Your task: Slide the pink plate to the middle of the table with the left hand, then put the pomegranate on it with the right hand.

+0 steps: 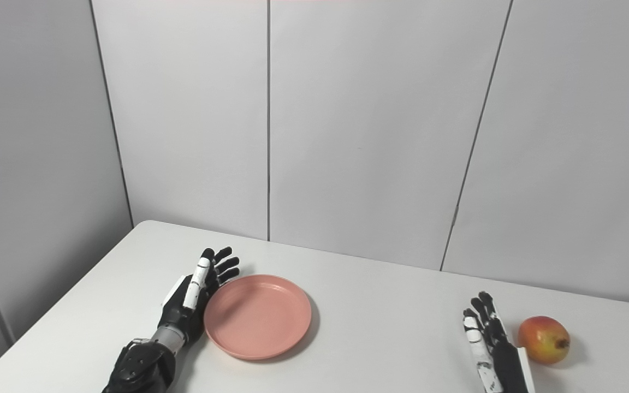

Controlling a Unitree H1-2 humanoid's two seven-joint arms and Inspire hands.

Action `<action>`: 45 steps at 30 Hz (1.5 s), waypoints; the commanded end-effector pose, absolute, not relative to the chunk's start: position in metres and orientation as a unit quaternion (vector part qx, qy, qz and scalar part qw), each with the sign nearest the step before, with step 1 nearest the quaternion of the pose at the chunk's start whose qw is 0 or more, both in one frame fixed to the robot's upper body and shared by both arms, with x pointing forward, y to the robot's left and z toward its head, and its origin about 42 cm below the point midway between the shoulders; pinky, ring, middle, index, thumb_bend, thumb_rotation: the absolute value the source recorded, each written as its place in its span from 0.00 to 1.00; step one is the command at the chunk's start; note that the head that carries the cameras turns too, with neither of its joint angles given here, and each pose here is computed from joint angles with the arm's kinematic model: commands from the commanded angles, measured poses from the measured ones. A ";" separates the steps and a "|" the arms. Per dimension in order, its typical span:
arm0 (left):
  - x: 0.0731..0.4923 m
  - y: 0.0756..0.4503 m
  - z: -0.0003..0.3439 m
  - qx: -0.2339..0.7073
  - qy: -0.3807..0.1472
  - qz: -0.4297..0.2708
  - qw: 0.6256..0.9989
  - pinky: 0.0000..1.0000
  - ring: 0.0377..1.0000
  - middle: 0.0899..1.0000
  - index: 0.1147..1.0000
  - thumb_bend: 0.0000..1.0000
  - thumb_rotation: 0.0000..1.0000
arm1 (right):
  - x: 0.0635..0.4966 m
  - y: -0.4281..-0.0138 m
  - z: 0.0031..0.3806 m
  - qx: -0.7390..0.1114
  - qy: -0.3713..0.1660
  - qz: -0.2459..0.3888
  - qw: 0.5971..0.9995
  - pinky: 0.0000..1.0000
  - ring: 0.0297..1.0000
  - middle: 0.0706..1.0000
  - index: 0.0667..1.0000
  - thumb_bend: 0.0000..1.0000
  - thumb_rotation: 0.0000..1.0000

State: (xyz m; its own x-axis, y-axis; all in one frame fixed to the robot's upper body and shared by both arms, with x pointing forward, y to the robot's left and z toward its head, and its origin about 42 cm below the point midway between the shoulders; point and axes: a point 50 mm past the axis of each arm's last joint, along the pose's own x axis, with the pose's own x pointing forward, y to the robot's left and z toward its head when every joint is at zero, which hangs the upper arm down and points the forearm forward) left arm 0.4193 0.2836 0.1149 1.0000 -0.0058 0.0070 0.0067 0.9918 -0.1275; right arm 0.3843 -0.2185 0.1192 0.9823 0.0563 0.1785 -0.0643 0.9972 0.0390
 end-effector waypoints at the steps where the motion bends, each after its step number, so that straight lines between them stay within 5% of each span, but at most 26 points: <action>1: 0.427 0.277 0.132 -0.066 -0.028 -0.010 0.997 0.89 0.89 0.87 0.86 0.61 1.00 | 0.385 -0.211 0.123 0.025 -0.094 0.032 0.995 0.91 0.89 0.92 0.94 0.43 0.77; 29: 0.409 0.246 0.133 -0.107 -0.008 -0.050 0.993 0.95 0.94 0.92 0.91 0.60 1.00 | 0.383 -0.175 0.125 -0.005 -0.055 0.037 0.998 0.94 0.92 0.94 0.93 0.53 0.84; 45: 0.393 0.220 0.127 -0.113 -0.010 -0.086 0.990 0.94 0.95 0.95 0.94 0.59 1.00 | 0.382 -0.167 0.126 0.001 -0.054 0.054 0.997 0.93 0.92 0.94 0.94 0.50 0.85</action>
State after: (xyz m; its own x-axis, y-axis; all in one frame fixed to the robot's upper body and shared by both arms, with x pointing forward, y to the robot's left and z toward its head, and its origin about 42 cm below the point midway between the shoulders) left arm 0.3893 0.2313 0.1157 0.9897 -0.1434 -0.0014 0.1396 0.9658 -0.2184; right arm 0.3776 -0.1711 0.1145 0.9932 0.0886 0.0751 -0.0883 0.9961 -0.0080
